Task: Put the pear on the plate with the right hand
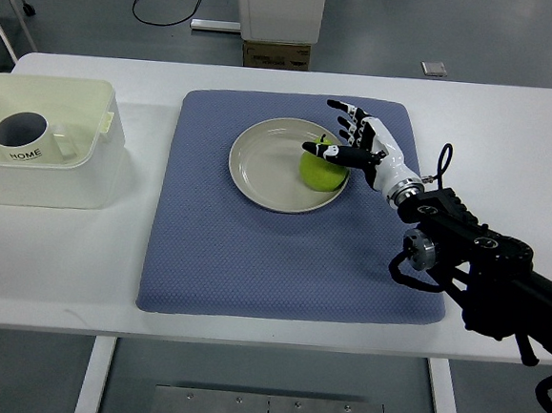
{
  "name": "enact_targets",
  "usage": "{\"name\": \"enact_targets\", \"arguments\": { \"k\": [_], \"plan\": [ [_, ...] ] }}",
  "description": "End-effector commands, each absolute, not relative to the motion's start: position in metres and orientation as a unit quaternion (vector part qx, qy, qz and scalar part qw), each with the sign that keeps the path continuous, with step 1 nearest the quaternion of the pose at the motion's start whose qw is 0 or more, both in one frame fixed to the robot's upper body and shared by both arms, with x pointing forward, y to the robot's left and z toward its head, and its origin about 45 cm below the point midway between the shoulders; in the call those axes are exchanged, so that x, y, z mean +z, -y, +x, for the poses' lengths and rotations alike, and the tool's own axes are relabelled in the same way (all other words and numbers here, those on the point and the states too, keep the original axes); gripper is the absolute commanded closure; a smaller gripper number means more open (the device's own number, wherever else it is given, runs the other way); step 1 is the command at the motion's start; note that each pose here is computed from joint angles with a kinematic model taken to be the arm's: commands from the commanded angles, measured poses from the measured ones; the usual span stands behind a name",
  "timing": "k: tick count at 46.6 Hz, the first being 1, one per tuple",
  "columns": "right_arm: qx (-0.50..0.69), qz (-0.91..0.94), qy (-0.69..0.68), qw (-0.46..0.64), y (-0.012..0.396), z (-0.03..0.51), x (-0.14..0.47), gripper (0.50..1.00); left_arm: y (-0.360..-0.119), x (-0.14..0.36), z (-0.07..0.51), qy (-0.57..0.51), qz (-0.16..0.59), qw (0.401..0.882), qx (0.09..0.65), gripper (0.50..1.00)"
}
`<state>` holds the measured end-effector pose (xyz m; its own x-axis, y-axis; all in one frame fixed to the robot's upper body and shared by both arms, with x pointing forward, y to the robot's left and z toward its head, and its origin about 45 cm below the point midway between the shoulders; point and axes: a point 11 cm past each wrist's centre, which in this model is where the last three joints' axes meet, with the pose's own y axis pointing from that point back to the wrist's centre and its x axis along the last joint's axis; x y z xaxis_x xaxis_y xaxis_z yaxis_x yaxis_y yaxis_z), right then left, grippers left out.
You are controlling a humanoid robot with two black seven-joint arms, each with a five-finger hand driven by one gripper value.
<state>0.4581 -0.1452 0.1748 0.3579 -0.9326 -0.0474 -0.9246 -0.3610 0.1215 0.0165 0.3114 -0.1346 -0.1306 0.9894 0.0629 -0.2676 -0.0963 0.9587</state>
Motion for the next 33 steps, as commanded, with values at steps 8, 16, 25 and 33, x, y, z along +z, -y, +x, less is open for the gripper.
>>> {"name": "enact_targets", "arguments": {
  "k": [8, 16, 25, 33],
  "plan": [
    [-0.043, 0.817, 0.574, 0.039, 0.170, 0.462, 0.181, 0.500, -0.311, -0.135, 0.017, -0.435, 0.415, 0.512, 0.613, 0.500],
    [-0.039, 0.811, 0.582, 0.044, 0.187, 0.462, 0.182, 0.500, -0.311, -0.135, 0.017, -0.435, 0.415, 0.512, 0.613, 0.500],
    [-0.052, 0.791, 0.608, 0.037, 0.210, 0.461, 0.176, 0.500, -0.311, -0.135, 0.017, -0.435, 0.415, 0.513, 0.613, 0.500],
    [-0.078, 0.765, 0.639, 0.010, 0.232, 0.461, 0.174, 0.500, -0.311, -0.135, 0.017, -0.435, 0.415, 0.513, 0.613, 0.500]
  ]
}}
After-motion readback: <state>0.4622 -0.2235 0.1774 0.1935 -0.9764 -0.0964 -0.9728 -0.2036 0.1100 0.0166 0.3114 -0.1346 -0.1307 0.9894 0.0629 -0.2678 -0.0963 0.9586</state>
